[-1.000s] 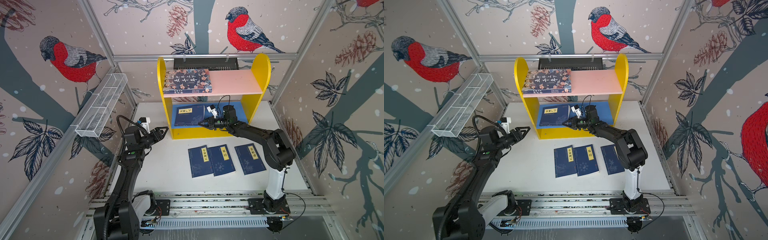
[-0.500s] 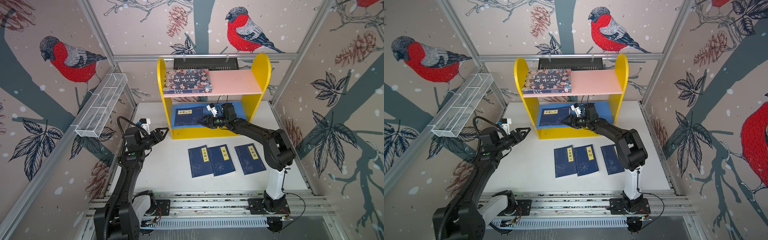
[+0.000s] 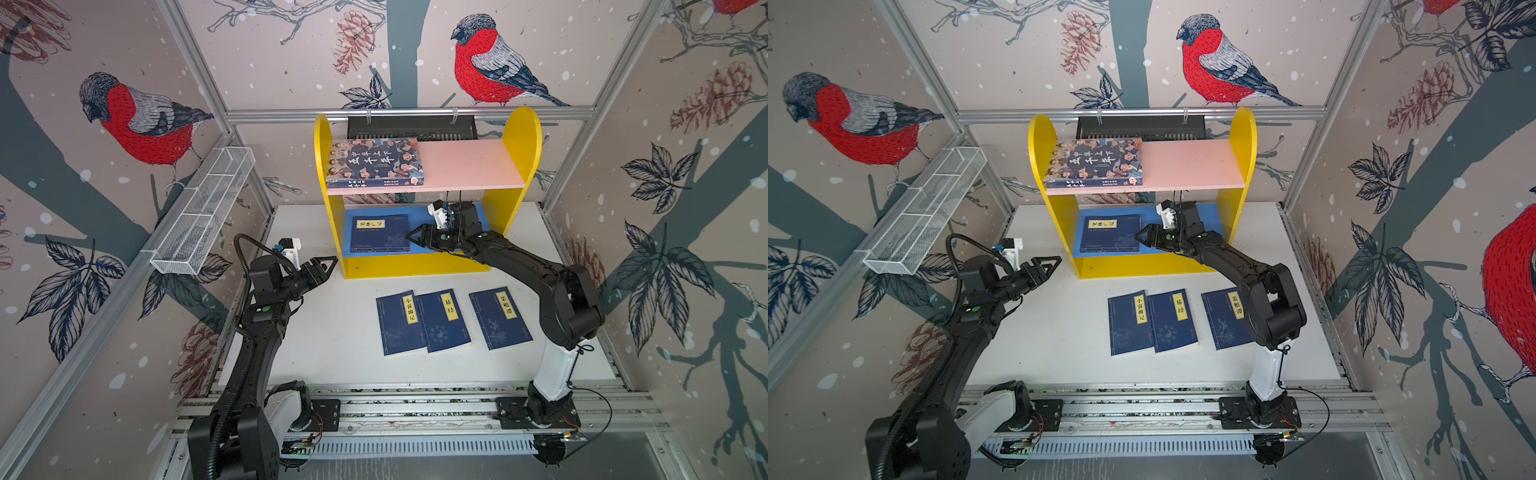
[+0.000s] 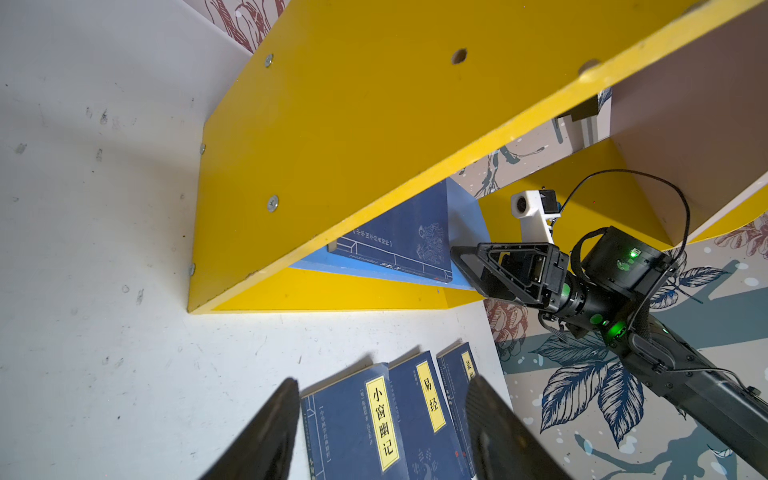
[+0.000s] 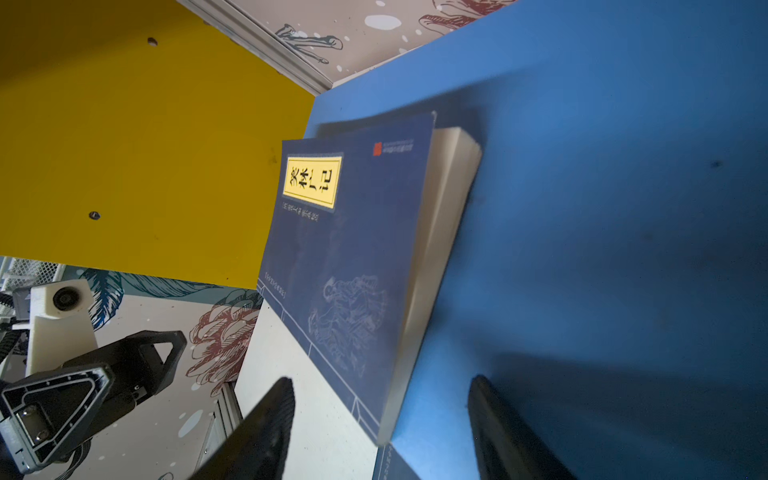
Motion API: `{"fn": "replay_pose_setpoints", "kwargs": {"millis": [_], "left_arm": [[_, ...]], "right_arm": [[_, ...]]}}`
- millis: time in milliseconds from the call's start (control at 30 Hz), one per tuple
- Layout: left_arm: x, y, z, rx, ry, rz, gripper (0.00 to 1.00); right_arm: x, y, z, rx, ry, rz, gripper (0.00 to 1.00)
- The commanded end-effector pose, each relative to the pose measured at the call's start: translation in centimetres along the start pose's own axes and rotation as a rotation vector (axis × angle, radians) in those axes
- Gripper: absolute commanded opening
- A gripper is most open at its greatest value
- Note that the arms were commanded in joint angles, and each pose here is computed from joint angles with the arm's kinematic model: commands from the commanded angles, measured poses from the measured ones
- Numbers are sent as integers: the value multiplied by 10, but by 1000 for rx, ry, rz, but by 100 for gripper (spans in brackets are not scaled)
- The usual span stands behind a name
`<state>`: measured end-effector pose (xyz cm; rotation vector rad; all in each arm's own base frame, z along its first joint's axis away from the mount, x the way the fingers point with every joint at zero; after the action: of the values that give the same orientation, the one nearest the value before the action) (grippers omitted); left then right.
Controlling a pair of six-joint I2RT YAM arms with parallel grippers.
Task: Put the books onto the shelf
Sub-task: 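Lay the paperback flat on the blue shelf and push it back with the right gripper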
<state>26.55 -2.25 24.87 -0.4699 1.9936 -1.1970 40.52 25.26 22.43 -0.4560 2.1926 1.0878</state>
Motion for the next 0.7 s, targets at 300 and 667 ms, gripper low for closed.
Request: {"fn": "replay_pose_setpoints", "kwargs": {"millis": [300,667], "left_arm": [[-4,1,-2,-9,-30,24,65],[-3,-1,-5,-4,-39,33,65]], "right_arm": [[-1,-14,47,55,119,-26,63],[7,-8,67,38,154,-23,62]]}}
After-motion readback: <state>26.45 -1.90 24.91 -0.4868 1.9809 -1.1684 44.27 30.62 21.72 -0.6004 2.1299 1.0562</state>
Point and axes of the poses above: each gripper's point midway between its finger pads, its own z axis out along the fingers, its own y axis along the line the jaws close on, x = y × z, the point moved 8 cm from there along -z, back along the fingers, and after that the axes turned 12 degrees about -z, right-handed, at the moved point
